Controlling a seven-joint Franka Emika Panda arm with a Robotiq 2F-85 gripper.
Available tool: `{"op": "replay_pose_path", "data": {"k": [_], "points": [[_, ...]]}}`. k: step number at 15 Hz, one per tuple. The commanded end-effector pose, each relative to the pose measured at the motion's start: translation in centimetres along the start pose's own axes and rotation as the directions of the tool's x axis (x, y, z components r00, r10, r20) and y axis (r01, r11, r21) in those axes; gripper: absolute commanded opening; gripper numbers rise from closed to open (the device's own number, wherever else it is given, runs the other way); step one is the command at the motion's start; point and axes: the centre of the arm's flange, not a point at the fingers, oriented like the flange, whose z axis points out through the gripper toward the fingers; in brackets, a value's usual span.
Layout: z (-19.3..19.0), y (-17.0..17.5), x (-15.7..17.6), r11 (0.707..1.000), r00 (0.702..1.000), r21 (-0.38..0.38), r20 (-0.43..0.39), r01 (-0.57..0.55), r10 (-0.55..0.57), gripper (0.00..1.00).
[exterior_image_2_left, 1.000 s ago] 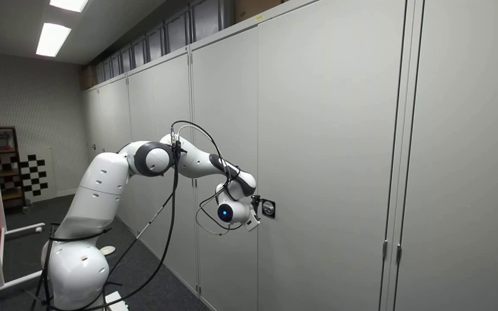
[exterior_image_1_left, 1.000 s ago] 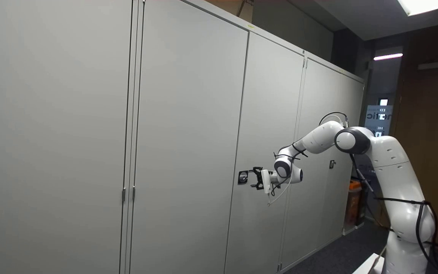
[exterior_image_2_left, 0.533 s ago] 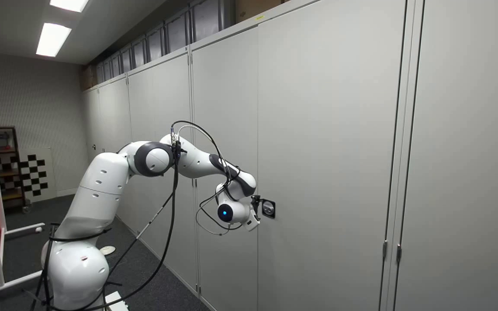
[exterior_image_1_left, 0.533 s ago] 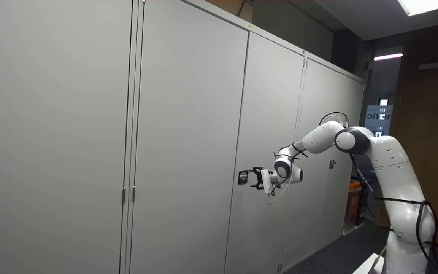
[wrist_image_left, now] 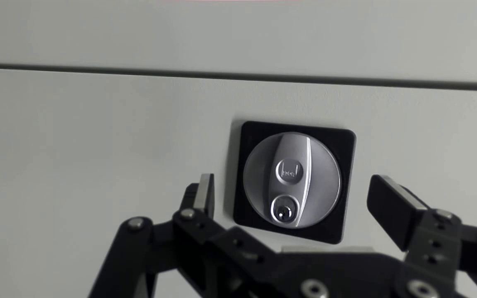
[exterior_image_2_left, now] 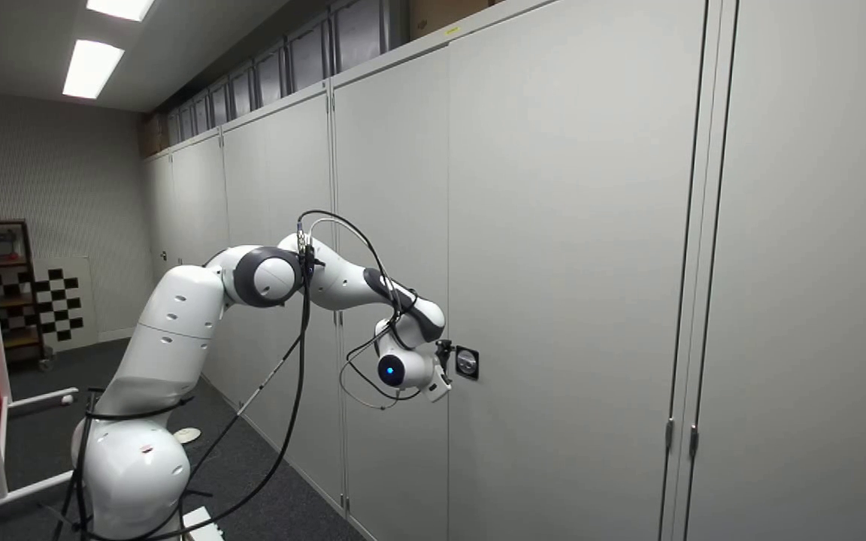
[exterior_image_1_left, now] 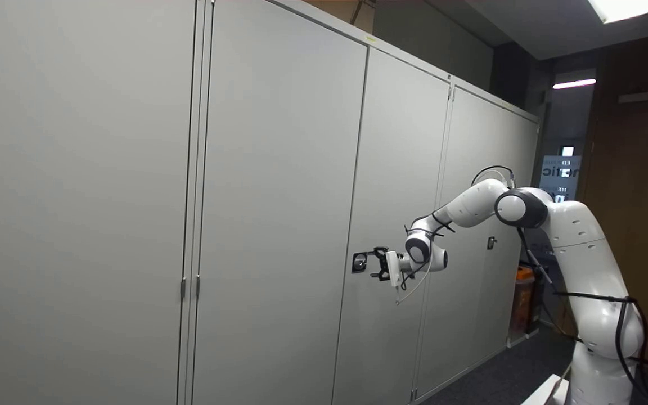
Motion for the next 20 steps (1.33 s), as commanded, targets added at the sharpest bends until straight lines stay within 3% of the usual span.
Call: {"op": "replay_pose_path", "data": {"k": [1, 10, 13, 15, 17, 18, 20], "points": [[0.0, 0.0, 0.0, 1.0, 1.0, 0.0, 0.001, 0.0, 0.0, 1.0], [0.8, -1.2, -0.4, 0.998, 1.0, 0.063, 0.031, -0.002, 0.0, 1.0], [1.2, -1.2, -0.5, 0.998, 0.999, 0.065, 0.033, -0.005, 0.003, 0.89], [1.5, -1.3, -0.4, 0.998, 1.0, 0.063, 0.03, -0.007, 0.006, 0.74], [1.9, -1.4, -0.2, 0.998, 1.0, 0.067, 0.023, -0.009, 0.007, 0.77], [2.1, -1.5, -0.1, 0.998, 1.0, 0.065, 0.022, -0.012, 0.01, 0.71], [2.7, -1.8, 0.2, 0.997, 1.0, 0.073, 0.017, -0.013, 0.012, 0.75]]}}
